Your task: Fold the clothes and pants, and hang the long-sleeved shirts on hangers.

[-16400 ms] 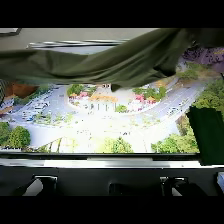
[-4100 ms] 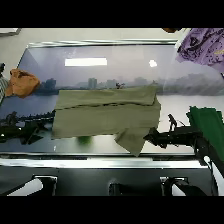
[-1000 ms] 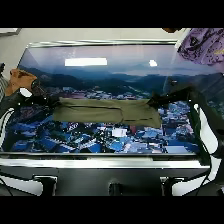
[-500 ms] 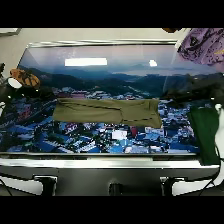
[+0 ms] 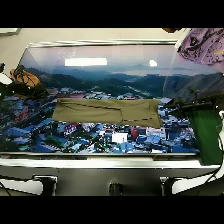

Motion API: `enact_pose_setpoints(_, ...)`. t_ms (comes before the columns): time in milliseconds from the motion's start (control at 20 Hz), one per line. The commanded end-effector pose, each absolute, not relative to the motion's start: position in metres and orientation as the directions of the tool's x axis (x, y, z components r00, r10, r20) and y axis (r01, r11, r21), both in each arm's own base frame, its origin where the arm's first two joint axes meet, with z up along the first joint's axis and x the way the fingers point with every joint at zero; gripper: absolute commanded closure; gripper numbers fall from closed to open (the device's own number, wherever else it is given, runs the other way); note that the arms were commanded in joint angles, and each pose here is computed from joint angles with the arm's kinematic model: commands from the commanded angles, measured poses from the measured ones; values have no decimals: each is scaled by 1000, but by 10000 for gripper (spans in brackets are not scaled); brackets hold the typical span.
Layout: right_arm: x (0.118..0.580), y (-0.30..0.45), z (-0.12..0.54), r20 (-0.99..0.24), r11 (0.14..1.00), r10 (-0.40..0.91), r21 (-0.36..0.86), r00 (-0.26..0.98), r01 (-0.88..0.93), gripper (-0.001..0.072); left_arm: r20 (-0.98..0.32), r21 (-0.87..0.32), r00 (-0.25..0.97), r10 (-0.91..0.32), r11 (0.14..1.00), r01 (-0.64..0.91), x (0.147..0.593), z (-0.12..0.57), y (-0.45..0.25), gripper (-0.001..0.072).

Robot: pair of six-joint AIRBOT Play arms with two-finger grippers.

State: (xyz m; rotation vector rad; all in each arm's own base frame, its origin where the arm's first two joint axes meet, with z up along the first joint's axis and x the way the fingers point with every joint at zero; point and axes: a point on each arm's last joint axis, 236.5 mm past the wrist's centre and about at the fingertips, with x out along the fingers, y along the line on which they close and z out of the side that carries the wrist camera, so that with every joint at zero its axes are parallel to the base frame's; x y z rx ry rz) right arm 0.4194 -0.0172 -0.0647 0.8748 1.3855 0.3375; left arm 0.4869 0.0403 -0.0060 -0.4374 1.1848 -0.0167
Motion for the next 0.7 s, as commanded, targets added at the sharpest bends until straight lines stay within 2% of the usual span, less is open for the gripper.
enact_pose_setpoints(0,422,4,-83,-676,627,718,732,166,267,96,-893,-338,381,-240,917,-214,485,-5,41,385)
enact_pose_setpoints(200,417,47,-98,-669,639,740,733,76,234,101,-893,-338,381,-240,916,-214,485,-6,40,385)
enact_pose_setpoints(250,417,57,-100,-673,648,737,730,62,217,124,-893,-339,381,-240,916,-217,485,-6,40,385)
enact_pose_setpoints(300,420,66,-101,-681,660,730,725,61,200,177,-893,-341,382,-240,912,-225,486,-5,41,385)
enact_pose_setpoints(350,424,72,-103,-690,670,721,719,67,187,270,-893,-343,382,-240,910,-231,486,-5,41,384)
enact_pose_setpoints(500,434,77,-99,-707,687,699,705,105,177,687,-884,-368,386,-264,903,-223,487,-3,31,385)
enact_pose_setpoints(650,440,62,-72,-756,726,635,654,159,212,684,-839,-457,426,-338,863,-214,501,5,-1,387)
